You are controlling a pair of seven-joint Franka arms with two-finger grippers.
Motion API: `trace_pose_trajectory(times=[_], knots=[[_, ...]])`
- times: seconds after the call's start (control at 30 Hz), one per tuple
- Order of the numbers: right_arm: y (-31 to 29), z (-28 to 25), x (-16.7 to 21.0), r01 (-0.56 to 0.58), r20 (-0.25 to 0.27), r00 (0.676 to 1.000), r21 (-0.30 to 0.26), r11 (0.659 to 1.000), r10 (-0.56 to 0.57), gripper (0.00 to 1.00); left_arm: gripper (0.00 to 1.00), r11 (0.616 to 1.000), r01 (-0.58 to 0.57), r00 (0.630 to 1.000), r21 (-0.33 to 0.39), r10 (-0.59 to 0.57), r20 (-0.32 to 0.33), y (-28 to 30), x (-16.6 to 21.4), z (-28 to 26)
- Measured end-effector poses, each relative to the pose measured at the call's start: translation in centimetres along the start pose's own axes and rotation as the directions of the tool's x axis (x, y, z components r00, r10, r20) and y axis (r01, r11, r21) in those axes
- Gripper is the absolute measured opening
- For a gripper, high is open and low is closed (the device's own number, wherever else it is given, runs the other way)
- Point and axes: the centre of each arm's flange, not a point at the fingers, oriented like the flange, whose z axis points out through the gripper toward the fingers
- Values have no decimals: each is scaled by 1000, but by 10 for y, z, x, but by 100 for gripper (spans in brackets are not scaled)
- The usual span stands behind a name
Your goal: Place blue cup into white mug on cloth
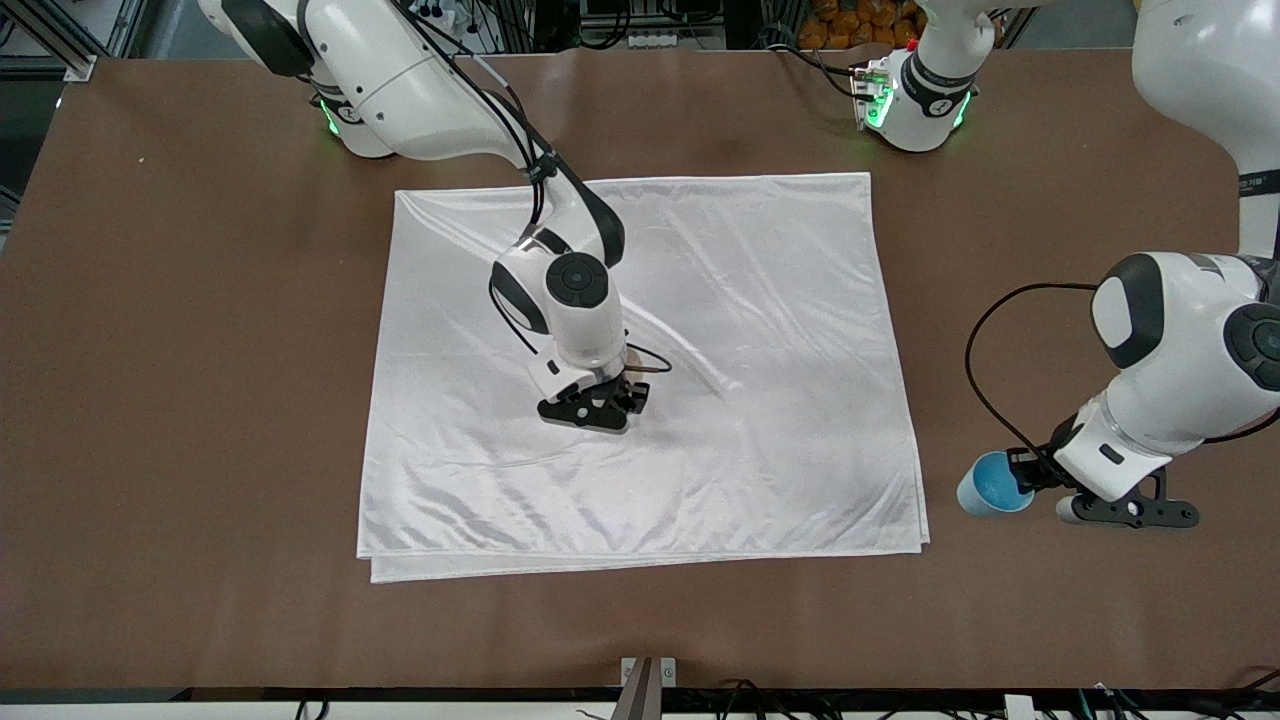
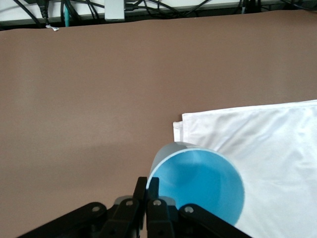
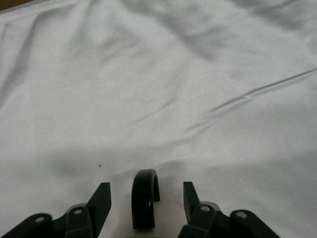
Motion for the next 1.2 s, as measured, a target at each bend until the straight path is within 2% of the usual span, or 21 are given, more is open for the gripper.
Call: trace_pose_trajectory(times=[0.1, 0.13, 0.17, 0.3, 0.47, 0.87, 1.03, 1.2], knots=[[-4, -8, 5, -22, -13, 1000, 15, 1000, 22, 79, 4, 1000, -10, 1000, -8, 10, 1, 8, 0, -4], [-6, -12, 8, -29, -19, 999, 23, 999, 29, 88, 4, 1000, -12, 1000, -13, 12, 0, 11, 0, -5], [-8, -16, 10, -34, -24, 999, 29, 999, 35, 90, 4, 1000, -12, 1000, -17, 12, 0, 14, 0, -6], [-10, -30, 21, -54, -35, 998, 31, 998, 55, 90, 4, 1000, 5, 1000, -29, -5, 15, 26, -2, -12], [3, -41, 44, -89, -30, 996, -10, 996, 88, 91, 4, 999, 31, 999, -44, -30, 28, 45, -5, -20], [115, -46, 149, -34, 22, 999, -126, 991, 38, 93, 4, 983, 157, 986, -95, -150, 75, 125, -17, -32], [158, -59, 186, -26, 30, 999, -140, 990, 31, 93, 4, 979, 181, 981, -88, -173, 91, 168, -26, -32], [197, -70, 215, -26, 32, 999, -126, 992, 30, 94, 4, 972, 223, 972, -73, -216, 97, 220, -40, -34]])
